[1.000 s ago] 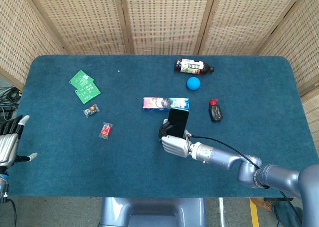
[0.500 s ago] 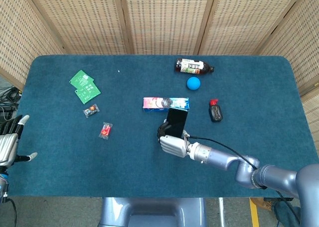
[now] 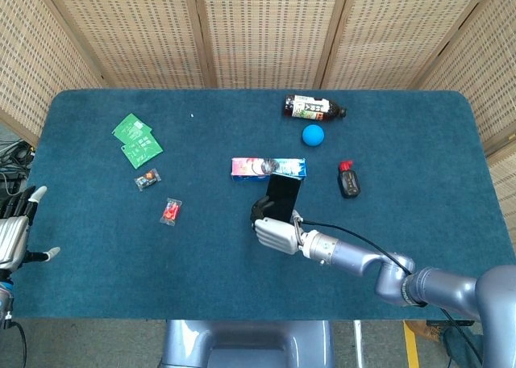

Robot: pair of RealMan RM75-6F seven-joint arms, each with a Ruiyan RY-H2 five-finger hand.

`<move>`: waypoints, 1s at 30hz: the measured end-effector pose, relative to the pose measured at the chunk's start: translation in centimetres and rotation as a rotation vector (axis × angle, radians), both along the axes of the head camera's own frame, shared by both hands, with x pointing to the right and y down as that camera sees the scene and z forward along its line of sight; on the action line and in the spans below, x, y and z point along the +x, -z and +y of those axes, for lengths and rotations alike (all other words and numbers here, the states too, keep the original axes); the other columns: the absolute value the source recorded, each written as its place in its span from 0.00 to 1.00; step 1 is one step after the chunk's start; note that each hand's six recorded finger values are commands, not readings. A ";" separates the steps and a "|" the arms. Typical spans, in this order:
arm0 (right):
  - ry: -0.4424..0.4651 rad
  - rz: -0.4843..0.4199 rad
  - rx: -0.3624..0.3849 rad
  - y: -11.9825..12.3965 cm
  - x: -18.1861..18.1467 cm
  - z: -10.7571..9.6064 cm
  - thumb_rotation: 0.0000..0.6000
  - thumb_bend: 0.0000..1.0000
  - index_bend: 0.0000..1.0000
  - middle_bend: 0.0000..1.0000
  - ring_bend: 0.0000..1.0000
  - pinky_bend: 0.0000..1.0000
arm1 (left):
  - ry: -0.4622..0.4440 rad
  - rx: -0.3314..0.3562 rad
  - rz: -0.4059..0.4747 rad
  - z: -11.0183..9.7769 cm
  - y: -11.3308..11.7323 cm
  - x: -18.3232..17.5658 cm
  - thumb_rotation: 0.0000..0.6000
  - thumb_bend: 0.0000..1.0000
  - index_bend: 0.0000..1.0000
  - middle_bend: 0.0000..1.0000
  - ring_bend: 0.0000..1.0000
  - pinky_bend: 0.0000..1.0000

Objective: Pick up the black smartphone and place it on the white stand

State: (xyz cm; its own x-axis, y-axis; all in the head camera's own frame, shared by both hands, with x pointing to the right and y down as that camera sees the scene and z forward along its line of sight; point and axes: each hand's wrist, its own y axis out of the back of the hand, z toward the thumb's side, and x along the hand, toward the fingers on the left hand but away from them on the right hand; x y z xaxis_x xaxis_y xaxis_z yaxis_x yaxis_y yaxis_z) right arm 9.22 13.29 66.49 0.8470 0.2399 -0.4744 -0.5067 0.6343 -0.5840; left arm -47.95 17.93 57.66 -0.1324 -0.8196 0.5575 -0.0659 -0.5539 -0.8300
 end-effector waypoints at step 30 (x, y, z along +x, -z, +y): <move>-0.089 -0.091 0.011 3.7 1.3 -0.5 1.00 0.27 0.25 0.29 0.49 0.48 | -0.008 0.023 0.029 0.1 0.8 0.2 1.00 0.00 0.00 0.00 0.00 0.00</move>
